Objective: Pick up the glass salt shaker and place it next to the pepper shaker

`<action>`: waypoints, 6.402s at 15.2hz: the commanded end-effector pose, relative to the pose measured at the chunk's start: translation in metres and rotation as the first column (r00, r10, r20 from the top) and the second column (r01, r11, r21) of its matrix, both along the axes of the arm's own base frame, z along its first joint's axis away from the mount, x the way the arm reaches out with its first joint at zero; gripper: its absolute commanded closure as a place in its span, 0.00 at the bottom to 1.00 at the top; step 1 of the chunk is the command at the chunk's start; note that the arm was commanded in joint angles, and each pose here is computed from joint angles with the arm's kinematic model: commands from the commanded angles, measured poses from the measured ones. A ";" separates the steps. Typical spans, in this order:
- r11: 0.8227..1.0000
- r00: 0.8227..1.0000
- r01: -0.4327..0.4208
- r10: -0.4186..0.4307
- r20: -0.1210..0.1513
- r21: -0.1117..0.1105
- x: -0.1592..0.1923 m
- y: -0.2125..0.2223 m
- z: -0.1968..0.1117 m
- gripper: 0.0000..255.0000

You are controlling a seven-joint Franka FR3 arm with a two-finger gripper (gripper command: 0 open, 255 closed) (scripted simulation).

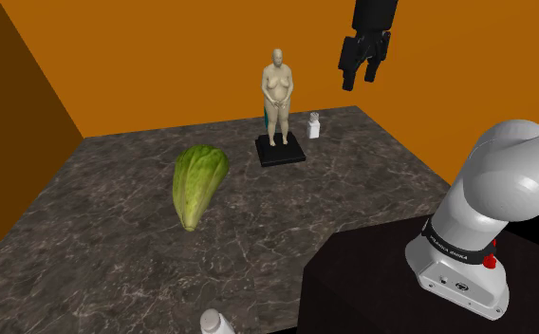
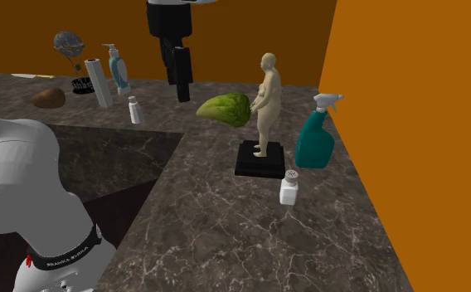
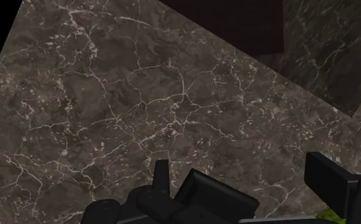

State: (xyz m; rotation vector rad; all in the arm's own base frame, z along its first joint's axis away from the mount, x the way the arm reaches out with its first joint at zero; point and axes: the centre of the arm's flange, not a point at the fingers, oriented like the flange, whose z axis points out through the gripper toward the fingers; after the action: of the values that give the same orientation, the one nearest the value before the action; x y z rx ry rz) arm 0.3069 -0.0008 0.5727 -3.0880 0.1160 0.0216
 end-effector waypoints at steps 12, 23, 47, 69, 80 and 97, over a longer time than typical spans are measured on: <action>0.999 0.997 0.017 -0.014 0.073 -0.036 0.078 -0.067 -0.088 0.00; 0.997 0.989 0.036 -0.025 0.146 -0.071 0.161 -0.139 -0.169 0.00; 0.997 0.988 0.038 -0.026 0.151 -0.074 0.172 -0.145 -0.213 1.00; 0.997 0.988 0.038 -0.026 0.151 -0.074 0.172 -0.145 -0.108 1.00; 0.997 0.988 0.038 -0.026 0.151 -0.074 0.172 -0.145 -0.050 1.00; 0.997 0.988 0.038 -0.026 0.151 -0.074 0.102 0.012 -0.033 1.00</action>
State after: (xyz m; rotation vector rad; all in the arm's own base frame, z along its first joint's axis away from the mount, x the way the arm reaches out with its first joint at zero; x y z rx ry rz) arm 0.4171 -0.0030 0.5419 -3.1484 0.1605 -0.2220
